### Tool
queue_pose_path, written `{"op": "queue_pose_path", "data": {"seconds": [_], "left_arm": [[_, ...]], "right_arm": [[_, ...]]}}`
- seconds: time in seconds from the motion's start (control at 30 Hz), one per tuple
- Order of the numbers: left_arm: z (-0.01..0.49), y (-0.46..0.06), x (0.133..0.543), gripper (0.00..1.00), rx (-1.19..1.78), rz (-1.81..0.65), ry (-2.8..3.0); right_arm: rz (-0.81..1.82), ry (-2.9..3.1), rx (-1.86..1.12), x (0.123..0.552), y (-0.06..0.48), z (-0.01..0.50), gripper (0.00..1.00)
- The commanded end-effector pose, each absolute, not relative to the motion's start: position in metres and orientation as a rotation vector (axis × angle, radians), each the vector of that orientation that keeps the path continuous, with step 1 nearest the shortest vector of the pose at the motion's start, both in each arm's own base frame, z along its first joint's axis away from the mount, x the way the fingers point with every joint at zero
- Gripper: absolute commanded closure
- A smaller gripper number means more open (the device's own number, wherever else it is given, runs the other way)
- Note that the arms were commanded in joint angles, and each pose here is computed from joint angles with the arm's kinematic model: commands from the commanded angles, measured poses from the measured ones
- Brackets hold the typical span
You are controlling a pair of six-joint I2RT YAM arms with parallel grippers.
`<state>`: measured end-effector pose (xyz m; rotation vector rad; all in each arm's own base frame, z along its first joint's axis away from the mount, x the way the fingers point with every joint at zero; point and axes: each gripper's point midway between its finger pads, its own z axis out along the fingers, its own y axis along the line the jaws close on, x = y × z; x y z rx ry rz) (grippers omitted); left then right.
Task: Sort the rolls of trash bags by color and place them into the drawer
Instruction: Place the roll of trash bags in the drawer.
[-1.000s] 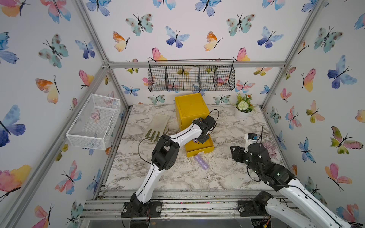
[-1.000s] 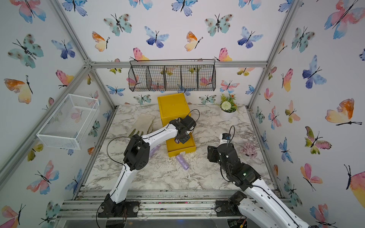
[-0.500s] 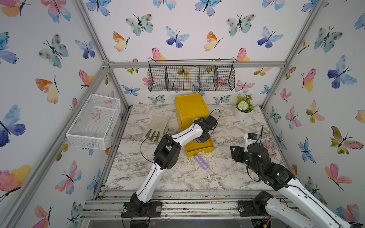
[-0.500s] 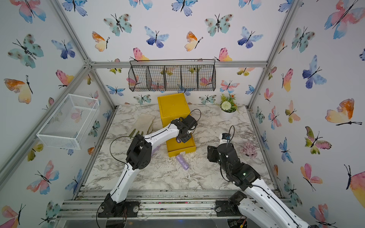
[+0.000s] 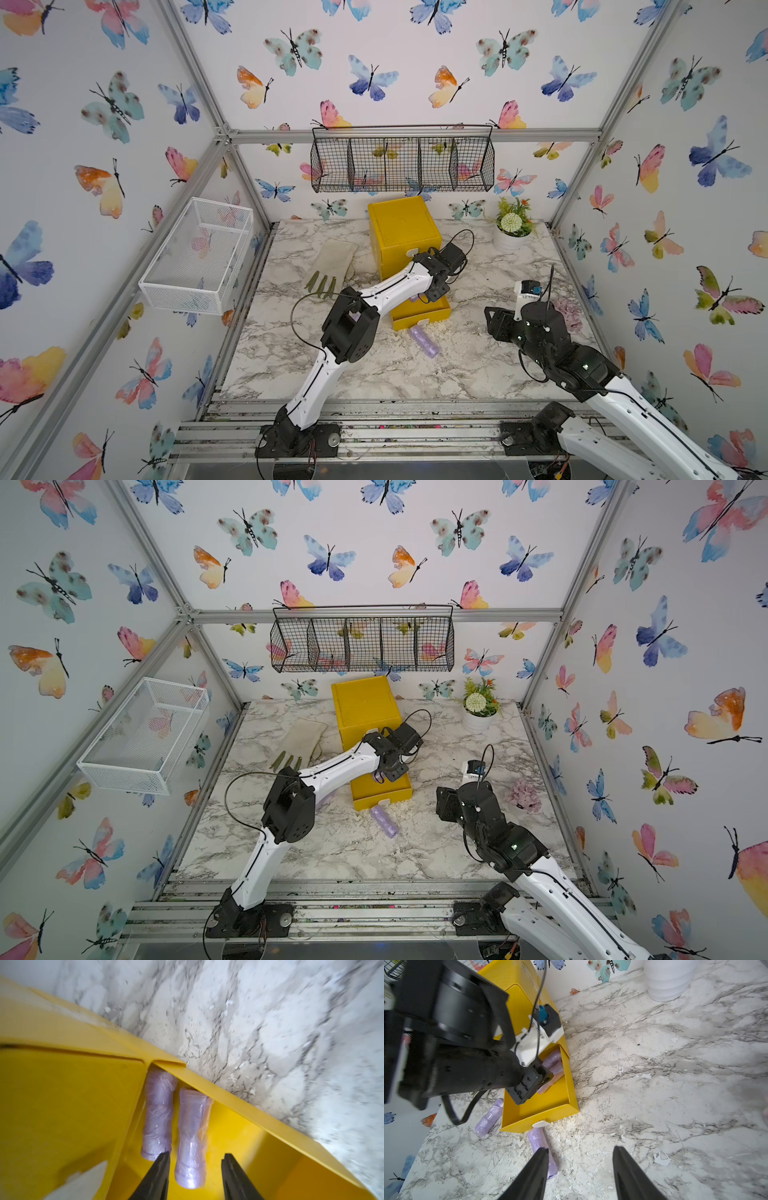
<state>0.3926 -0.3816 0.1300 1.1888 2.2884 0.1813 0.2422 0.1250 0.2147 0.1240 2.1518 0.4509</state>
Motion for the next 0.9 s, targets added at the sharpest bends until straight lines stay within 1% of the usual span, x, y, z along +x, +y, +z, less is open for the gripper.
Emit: {"op": "queue_pose_path", "data": {"seconds": [0.0, 0.13, 0.2, 0.3, 0.37, 0.47, 0.57, 0.67, 0.77, 0.87], "left_arm": [[0.219, -0.378, 0.371, 0.52, 1.122, 0.112, 2.163], [0.277, -0.357, 0.347, 0.49, 1.018, 0.025, 2.092], [0.299, -0.336, 0.334, 0.45, 0.941, -0.008, 2.058], [0.319, -0.298, 0.316, 0.37, 0.805, -0.047, 2.007], [0.317, -0.27, 0.305, 0.32, 0.724, -0.06, 1.986], [0.3, -0.223, 0.297, 0.28, 0.598, -0.077, 2.008], [0.27, -0.181, 0.293, 0.27, 0.488, -0.15, 2.112], [0.25, -0.146, 0.287, 0.26, 0.381, -0.161, 2.145], [0.242, -0.121, 0.283, 0.24, 0.291, -0.159, 2.146], [0.234, -0.102, 0.282, 0.23, 0.206, -0.159, 2.148]], "right_arm": [[0.492, 2.127, 0.131, 0.241, 0.126, 0.229, 0.44], [0.529, 2.114, 0.102, 0.24, 0.131, 0.236, 0.41], [0.541, 2.108, 0.088, 0.24, 0.134, 0.24, 0.34], [0.559, 2.104, 0.056, 0.242, 0.141, 0.243, 0.27], [0.579, 2.11, 0.018, 0.245, 0.149, 0.242, 0.26], [0.625, 2.14, -0.063, 0.25, 0.169, 0.236, 0.26], [0.672, 2.199, -0.142, 0.255, 0.19, 0.22, 0.26], [0.737, 2.291, -0.212, 0.255, 0.212, 0.193, 0.28], [0.796, 2.357, -0.257, 0.253, 0.227, 0.172, 0.31], [0.836, 2.358, -0.319, 0.249, 0.239, 0.165, 0.31]]}}
